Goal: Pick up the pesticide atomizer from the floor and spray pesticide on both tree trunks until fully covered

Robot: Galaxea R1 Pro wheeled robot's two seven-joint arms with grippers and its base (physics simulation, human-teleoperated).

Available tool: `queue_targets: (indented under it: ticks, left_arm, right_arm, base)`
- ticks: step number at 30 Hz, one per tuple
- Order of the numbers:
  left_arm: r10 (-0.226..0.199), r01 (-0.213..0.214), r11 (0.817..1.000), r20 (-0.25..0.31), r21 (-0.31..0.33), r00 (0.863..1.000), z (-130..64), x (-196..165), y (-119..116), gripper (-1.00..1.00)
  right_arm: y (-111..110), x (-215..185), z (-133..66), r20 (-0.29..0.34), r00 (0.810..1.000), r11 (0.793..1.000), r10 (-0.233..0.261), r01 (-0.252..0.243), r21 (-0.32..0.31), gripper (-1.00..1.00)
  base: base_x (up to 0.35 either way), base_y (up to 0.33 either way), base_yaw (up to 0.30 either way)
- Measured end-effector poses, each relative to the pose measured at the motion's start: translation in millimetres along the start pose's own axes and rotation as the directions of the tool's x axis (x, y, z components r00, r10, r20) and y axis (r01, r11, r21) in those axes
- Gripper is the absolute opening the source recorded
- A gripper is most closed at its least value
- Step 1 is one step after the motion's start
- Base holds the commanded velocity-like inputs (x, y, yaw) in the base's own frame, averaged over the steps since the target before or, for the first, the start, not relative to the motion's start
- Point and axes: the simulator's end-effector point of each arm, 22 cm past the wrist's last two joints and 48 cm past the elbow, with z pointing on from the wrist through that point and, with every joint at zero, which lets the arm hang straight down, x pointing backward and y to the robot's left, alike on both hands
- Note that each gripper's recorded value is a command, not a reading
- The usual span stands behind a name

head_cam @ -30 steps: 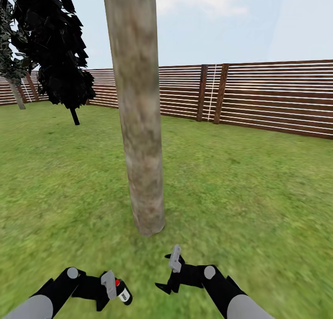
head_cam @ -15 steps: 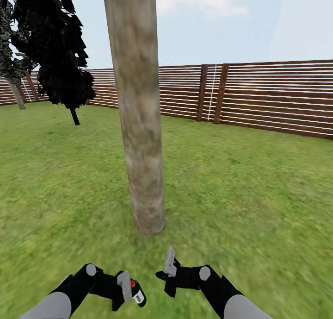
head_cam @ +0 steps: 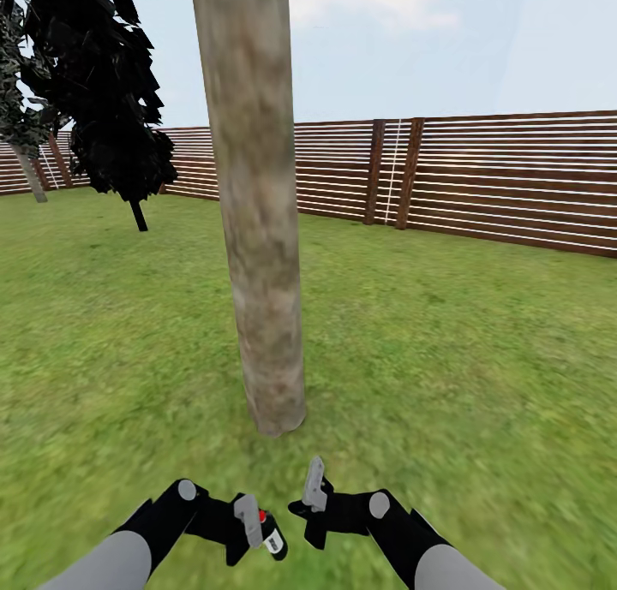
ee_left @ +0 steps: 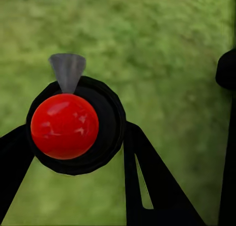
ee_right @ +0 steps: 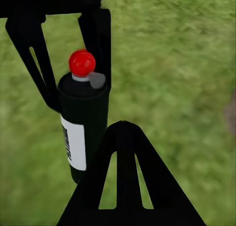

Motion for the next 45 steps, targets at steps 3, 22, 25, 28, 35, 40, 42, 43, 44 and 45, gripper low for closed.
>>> queue_targets:
  ticks: [3,22,25,28,35,40,42,43,44,45]
  left_arm:
    - [0.003,-0.003,1.000,0.006,0.006,1.000,3.5,-4.7,-2.8,-1.00]
    - [0.049,-0.049,0.999,-0.077,0.006,0.996,9.8,-11.3,-1.8,-1.00]
    - [0.051,-0.051,0.999,-0.074,0.008,0.996,11.6,-13.8,-3.1,-1.00]
    - [0.051,-0.052,0.999,-0.073,-0.007,0.996,12.0,-14.8,0.0,-1.00]
    - [0.054,-0.055,0.998,-0.064,-0.020,0.997,16.3,-20.9,0.4,-1.00]
    - [0.056,-0.057,0.998,-0.058,-0.016,0.997,18.7,-24.5,-1.6,-1.00]
    - [0.058,-0.059,0.998,-0.053,-0.012,0.997,21.3,-28.2,-4.0,-1.00]
    - [0.059,-0.060,0.998,-0.052,-0.010,0.997,22.2,-29.3,-4.9,-1.00]
    - [0.060,-0.060,0.998,-0.049,-0.008,0.997,23.2,-30.9,-5.9,-1.00]
    - [0.060,-0.061,0.998,-0.048,-0.007,0.997,23.8,-31.8,-6.4,-1.00]
  right_arm:
    - [-0.2,-0.2,0.0,0.000,1.000,1.000,-0.001,0.001,0.000,-1.00]
    - [-0.8,-0.8,-0.1,0.001,1.000,1.000,-0.003,0.003,0.001,-1.00]
    - [-0.6,-0.6,0.0,0.001,1.000,1.000,-0.002,0.002,0.001,-1.00]
    - [-0.8,-0.8,-0.1,0.001,1.000,1.000,-0.002,0.002,0.001,-1.00]
    - [-0.8,-0.8,-0.1,0.001,1.000,1.000,-0.003,0.003,0.001,-1.00]
    - [-0.7,-0.8,-0.1,0.001,1.000,1.000,-0.002,0.002,0.001,-1.00]
    - [-0.7,-0.7,-0.1,0.001,1.000,1.000,-0.002,0.002,0.001,-1.00]
    - [-0.7,-0.7,-0.1,0.001,1.000,1.000,-0.002,0.002,0.001,-1.00]
    - [-0.6,-0.6,-0.1,0.001,1.000,1.000,-0.002,0.002,0.001,-1.00]
    - [-0.6,-0.7,-0.1,0.001,1.000,1.000,-0.002,0.002,0.001,-1.00]
  base:
    - [0.000,0.000,0.000]
    - [0.000,0.000,0.000]
    - [0.000,0.000,0.000]
    - [0.000,0.000,0.000]
    - [0.000,0.000,0.000]
    - [0.000,0.000,0.000]
    - [0.000,0.000,0.000]
    - [0.000,0.000,0.000]
    - [0.000,0.000,0.000]
    - [0.000,0.000,0.000]
